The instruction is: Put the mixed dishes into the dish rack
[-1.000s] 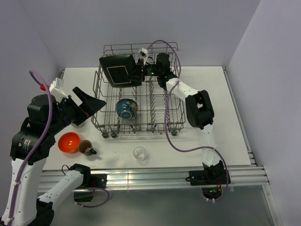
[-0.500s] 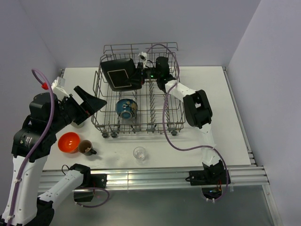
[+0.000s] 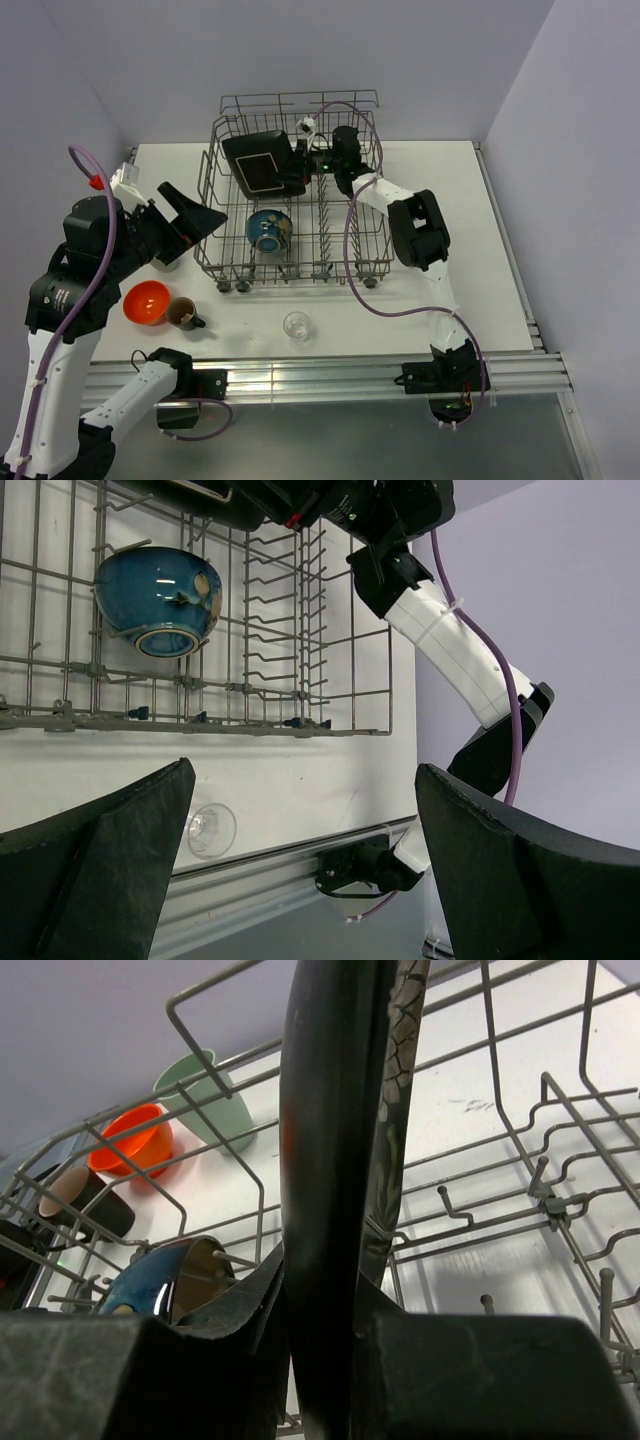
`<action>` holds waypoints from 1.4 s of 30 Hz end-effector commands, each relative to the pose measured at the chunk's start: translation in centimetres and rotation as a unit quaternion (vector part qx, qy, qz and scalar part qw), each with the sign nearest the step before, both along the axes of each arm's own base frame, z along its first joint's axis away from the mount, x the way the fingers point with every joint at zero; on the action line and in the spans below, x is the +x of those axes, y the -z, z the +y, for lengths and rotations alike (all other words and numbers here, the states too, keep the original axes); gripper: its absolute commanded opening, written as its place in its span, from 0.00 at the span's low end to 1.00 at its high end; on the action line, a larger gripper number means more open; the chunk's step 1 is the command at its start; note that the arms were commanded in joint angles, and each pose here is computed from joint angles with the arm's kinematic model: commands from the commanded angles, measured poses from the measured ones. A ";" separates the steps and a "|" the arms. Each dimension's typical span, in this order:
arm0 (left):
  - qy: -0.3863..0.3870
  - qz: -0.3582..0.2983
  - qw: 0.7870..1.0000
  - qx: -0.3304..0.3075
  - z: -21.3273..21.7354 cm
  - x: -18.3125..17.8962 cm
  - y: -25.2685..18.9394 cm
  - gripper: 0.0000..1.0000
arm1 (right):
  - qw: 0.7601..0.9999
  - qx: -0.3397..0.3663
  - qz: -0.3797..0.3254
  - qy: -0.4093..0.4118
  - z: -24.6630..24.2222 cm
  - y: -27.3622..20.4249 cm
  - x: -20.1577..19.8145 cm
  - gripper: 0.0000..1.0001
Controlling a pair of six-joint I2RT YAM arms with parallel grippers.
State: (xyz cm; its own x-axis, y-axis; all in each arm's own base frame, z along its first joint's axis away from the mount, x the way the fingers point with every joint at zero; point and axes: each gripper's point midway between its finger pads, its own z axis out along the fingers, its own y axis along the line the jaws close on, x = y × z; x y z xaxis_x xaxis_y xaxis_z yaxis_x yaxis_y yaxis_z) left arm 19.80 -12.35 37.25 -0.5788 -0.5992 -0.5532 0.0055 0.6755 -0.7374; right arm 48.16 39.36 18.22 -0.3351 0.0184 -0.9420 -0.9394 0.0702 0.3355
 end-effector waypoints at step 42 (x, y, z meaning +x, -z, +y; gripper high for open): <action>-0.016 0.012 0.998 0.062 1.5 0.6 0.6 0.99 | 0.963 -0.100 -0.030 0.248 -5.2 -5.5 1.5 1.00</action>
State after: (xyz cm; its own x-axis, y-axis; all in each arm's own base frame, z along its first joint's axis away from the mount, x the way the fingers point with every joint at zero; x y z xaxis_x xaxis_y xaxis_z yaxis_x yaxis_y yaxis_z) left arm 20.39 -11.81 36.24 -0.5947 -0.5570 -0.5797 -0.0193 0.7308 -0.6824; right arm 49.92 36.16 19.54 -0.3406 -0.0058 -0.9402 -0.8371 0.4573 0.3004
